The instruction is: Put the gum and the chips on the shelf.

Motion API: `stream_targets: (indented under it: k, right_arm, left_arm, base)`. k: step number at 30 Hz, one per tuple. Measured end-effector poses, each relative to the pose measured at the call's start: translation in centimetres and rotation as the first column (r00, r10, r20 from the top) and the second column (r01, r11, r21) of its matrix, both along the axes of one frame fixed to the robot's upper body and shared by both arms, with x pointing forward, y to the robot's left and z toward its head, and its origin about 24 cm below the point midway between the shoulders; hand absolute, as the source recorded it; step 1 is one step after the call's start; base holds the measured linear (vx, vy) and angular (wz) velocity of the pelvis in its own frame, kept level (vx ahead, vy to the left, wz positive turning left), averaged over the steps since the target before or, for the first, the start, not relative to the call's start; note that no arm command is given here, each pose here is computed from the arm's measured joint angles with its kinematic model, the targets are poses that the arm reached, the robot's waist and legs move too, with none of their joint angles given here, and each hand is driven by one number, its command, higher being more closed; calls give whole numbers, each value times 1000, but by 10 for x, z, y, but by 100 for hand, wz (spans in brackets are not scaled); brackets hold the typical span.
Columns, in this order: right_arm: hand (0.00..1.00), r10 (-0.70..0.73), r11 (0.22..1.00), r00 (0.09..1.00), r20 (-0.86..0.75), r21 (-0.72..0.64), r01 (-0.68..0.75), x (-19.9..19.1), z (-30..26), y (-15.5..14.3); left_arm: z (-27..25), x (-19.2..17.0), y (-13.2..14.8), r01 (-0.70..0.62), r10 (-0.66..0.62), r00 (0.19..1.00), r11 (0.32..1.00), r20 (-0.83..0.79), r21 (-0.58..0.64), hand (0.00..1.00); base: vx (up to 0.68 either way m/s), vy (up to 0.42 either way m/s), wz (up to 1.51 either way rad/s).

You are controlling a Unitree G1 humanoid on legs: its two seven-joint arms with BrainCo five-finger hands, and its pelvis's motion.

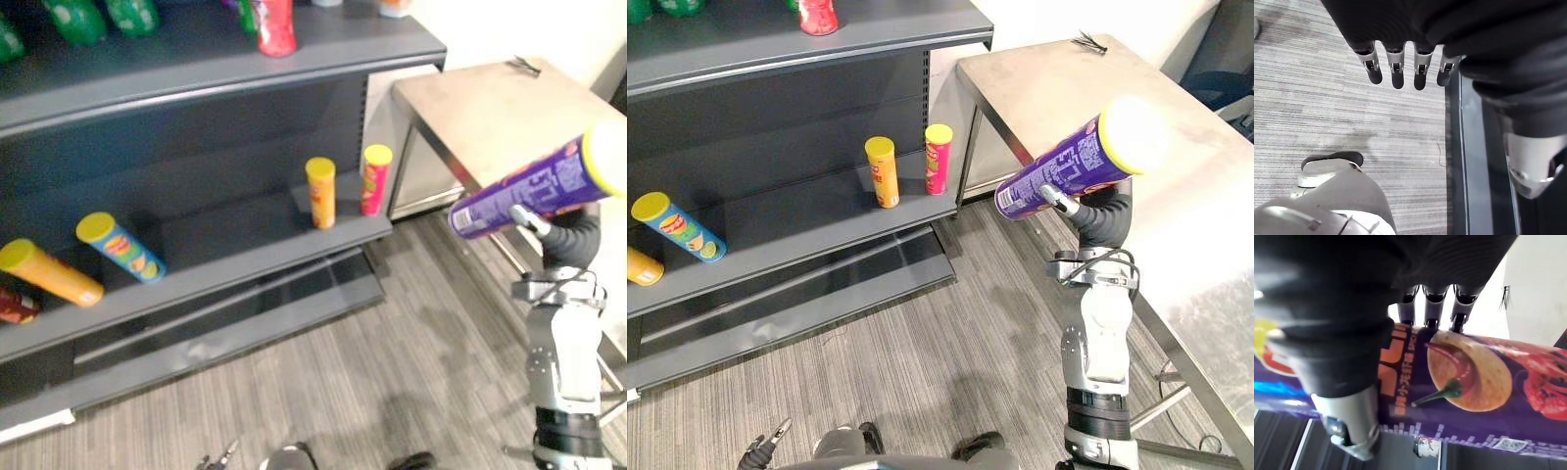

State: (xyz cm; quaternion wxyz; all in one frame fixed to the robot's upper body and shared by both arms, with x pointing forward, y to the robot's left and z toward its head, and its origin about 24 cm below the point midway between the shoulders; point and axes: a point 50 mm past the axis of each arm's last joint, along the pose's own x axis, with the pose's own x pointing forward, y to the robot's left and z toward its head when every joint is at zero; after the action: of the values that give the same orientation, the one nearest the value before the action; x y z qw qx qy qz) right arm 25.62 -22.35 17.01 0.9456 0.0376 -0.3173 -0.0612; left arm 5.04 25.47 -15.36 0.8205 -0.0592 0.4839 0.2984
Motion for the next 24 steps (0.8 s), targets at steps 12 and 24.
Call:
stream_targets:
  k: [12,24]
  right_arm:
    - [100,114,993,993,-39,-26,-115,5,-8,25]
    - [100,130,992,988,-80,1,-130,-19,-24,25]
  left_arm:
    - [-2,0,-8,20,-20,1000,1000,0,-18,0]
    - [0,0,0,14,-14,1000,1000,-3,1,0]
  base:
    - [-89,67,30]
    - [51,-81,87]
